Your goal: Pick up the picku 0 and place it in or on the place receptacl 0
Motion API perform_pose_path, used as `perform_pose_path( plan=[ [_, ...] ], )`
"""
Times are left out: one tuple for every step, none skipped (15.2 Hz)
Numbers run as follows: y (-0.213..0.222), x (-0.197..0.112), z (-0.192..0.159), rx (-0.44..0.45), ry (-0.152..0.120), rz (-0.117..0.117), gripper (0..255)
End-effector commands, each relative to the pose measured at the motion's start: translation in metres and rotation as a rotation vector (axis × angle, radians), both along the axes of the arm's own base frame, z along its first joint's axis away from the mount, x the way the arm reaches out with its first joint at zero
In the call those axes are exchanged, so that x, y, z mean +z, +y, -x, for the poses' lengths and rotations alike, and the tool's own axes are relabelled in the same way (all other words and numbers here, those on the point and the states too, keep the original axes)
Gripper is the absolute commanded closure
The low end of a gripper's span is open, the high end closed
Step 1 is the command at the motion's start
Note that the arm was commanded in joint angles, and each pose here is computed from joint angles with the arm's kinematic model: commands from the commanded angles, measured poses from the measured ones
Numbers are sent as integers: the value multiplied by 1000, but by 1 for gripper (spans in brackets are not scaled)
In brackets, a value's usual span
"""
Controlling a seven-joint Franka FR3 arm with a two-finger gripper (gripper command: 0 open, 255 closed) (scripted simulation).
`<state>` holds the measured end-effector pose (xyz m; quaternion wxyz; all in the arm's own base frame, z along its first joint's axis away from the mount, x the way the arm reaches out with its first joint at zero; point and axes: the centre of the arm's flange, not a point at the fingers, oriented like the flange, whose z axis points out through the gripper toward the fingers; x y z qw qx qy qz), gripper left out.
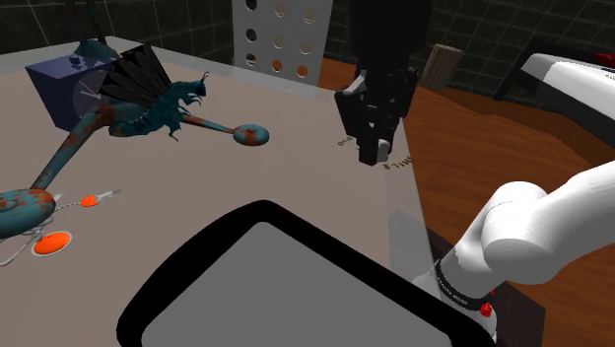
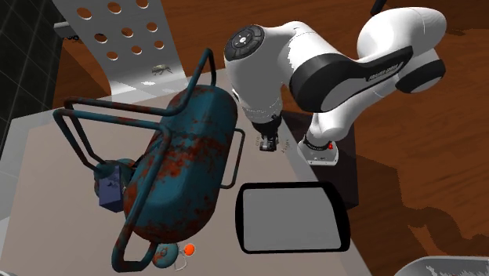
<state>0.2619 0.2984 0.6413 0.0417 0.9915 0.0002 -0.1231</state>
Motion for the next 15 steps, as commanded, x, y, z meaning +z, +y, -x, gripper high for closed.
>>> perform_pose_path(
  plan=[
    [18, 1, 9, 0, 0, 0, 255],
    [30, 1, 16, 0, 0, 0, 255],
    [41, 2, 22, 0, 0, 0, 255],
    [53, 2, 28, 0, 0, 0, 255],
    [64, 2, 35, 0, 0, 0, 255],
    [76, 3, 41, 0, 0, 0, 255],
    [87, 3, 48, 0, 0, 0, 255],
    [99, 3, 54, 0, 0, 0, 255],
    [110, 3, 60, 0, 0, 0, 255],
    [122, 4, 67, 0, 0, 0, 255],
    [134, 4, 73, 0, 0, 0, 255],
    [145, 4, 79, 0, 0, 0, 255],
    [157, 5, 86, 0, 0, 0, 255],
    [173, 5, 95, 0, 0, 0, 255],
    [173, 0, 95, 0, 0, 0, 255]
  ],
)
